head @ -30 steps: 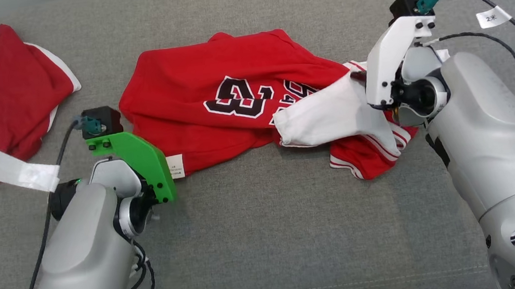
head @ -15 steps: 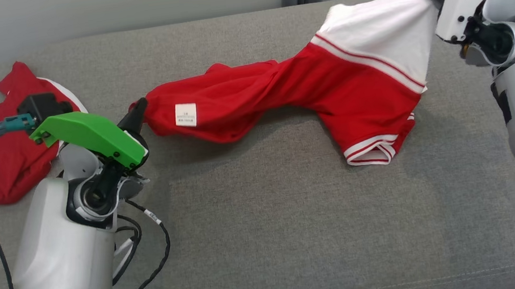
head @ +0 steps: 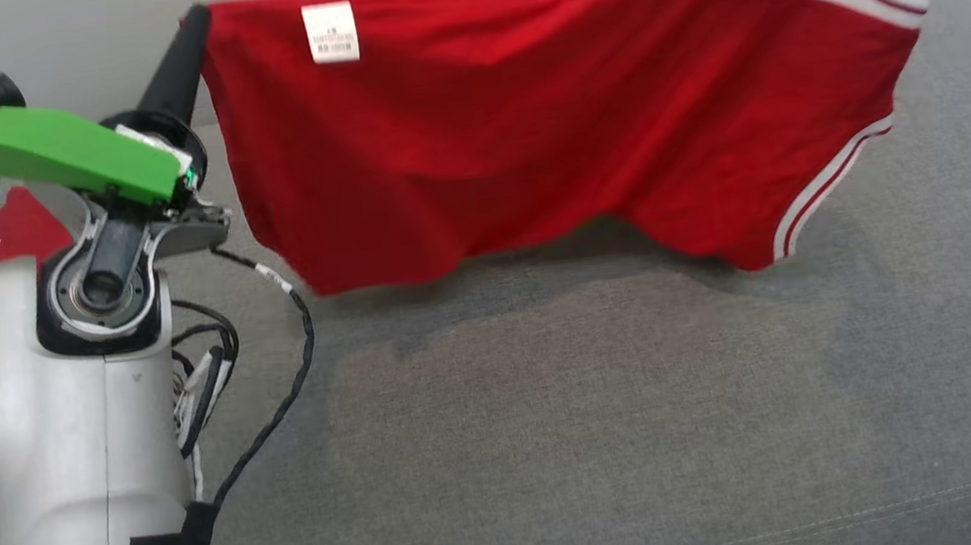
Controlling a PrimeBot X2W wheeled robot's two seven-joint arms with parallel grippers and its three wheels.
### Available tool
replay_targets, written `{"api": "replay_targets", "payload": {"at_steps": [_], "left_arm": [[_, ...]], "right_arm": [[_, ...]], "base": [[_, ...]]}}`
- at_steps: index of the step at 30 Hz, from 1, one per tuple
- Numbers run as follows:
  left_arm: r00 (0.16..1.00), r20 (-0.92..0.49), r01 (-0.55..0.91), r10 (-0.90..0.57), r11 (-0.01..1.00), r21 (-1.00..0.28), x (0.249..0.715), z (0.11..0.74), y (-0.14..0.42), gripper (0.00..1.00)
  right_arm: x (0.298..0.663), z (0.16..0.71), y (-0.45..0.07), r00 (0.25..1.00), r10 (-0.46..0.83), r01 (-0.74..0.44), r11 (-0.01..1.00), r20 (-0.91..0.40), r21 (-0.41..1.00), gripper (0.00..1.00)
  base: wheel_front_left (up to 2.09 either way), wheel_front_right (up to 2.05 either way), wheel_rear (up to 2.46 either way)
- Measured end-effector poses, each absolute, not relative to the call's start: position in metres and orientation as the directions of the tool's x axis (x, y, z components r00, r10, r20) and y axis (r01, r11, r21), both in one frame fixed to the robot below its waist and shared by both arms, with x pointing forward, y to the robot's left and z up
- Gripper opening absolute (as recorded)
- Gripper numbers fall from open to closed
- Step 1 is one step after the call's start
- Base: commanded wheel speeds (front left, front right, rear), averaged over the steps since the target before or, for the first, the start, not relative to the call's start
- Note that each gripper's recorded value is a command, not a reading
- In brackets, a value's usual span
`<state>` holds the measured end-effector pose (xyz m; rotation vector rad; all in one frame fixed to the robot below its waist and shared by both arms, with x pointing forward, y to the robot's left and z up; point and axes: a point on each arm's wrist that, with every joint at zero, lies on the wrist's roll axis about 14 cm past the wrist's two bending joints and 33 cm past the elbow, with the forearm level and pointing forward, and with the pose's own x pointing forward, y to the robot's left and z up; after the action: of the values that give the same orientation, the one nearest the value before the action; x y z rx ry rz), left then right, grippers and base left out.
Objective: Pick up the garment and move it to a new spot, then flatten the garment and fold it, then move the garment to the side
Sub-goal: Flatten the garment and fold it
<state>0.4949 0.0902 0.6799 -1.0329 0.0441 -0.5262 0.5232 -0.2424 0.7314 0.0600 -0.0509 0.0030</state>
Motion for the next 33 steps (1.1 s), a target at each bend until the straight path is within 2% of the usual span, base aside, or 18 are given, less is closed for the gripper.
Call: {"api": "replay_targets", "payload": {"at_steps": [3, 6, 12, 18, 21, 27, 33], "left_arm": [[0.837, 0.273, 0.471, -0.475, 0.368, -0.802, 0.493, 0.713, 0.074, 0.00], [0.810, 0.298, 0.514, -0.505, 0.366, -0.776, 0.493, 0.734, 0.061, 0.00], [0.829, 0.209, 0.460, -0.519, 0.420, -0.782, 0.514, 0.722, 0.051, 0.00], [0.854, 0.092, 0.387, -0.512, 0.508, -0.769, 0.554, 0.687, 0.044, 0.00], [0.861, 0.081, 0.376, -0.503, 0.519, -0.768, 0.575, 0.677, 0.042, 0.00], [0.914, 0.218, 0.390, -0.341, 0.594, -0.704, 0.628, 0.697, 0.056, 0.00], [0.879, 0.420, 0.463, -0.225, 0.616, -0.637, 0.660, 0.729, 0.059, 0.00]], "right_arm": [[0.513, 0.769, -0.253, 0.985, -0.027, 0.023, 0.999, 0.172, 0.027, 0.00], [0.509, 0.789, -0.251, 0.976, -0.021, 0.025, 1.000, 0.216, -0.016, 0.00], [0.526, 0.777, -0.232, 0.988, 0.035, -0.028, 0.999, 0.149, -0.045, 0.00], [0.562, 0.748, -0.206, 0.993, 0.105, -0.100, 0.991, 0.047, -0.092, 0.00], [0.581, 0.745, -0.202, 0.992, 0.113, -0.107, 0.990, 0.057, -0.093, 0.00], [0.624, 0.767, -0.210, 0.976, 0.063, -0.041, 0.993, 0.210, -0.107, 0.00], [0.653, 0.800, -0.217, 0.914, 0.015, 0.061, 0.983, 0.406, -0.174, 0.00]], "base": [[0.00, 0.00, 0.00], [0.00, 0.00, 0.00], [0.00, 0.00, 0.00], [0.00, 0.00, 0.00], [0.00, 0.00, 0.00], [0.00, 0.00, 0.00], [0.00, 0.00, 0.00]]}}
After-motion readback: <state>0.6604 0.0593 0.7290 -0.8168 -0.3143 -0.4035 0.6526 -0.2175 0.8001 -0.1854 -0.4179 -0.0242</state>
